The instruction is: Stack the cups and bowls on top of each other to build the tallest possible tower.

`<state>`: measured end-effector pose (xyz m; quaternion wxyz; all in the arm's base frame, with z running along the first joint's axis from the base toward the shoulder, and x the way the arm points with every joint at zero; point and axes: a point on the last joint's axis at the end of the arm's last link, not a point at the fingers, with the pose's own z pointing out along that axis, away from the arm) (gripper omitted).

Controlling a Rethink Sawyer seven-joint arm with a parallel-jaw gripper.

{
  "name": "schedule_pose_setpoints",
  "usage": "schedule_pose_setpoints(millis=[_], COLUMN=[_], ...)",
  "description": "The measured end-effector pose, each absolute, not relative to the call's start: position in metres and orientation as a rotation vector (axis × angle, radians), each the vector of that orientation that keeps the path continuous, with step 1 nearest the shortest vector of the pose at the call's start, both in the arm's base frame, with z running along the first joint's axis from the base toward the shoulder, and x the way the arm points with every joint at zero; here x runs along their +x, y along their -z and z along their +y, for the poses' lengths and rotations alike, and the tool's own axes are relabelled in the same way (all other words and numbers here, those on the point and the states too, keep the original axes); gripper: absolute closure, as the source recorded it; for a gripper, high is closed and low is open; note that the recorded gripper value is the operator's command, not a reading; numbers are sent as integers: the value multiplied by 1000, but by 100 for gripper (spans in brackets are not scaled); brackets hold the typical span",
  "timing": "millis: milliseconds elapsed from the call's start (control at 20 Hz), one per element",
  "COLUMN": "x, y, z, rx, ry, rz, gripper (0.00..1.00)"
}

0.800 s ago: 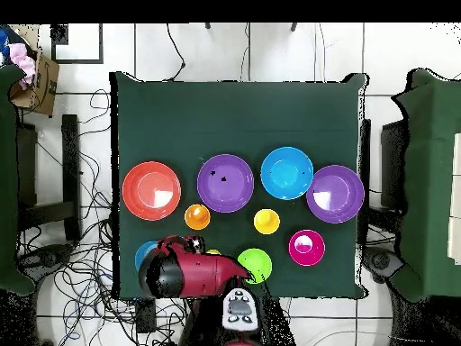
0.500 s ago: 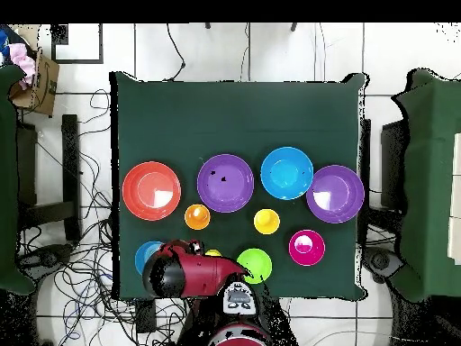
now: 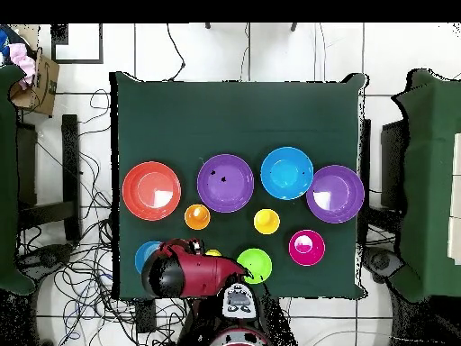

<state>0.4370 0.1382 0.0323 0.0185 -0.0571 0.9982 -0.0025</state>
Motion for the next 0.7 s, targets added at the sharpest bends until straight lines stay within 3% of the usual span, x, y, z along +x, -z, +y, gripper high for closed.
schedule_pose_setpoints(millis=[700], x=[453], y=[-57], z=[140], rx=[-184], ry=[24], rz=[3038], gripper=[0])
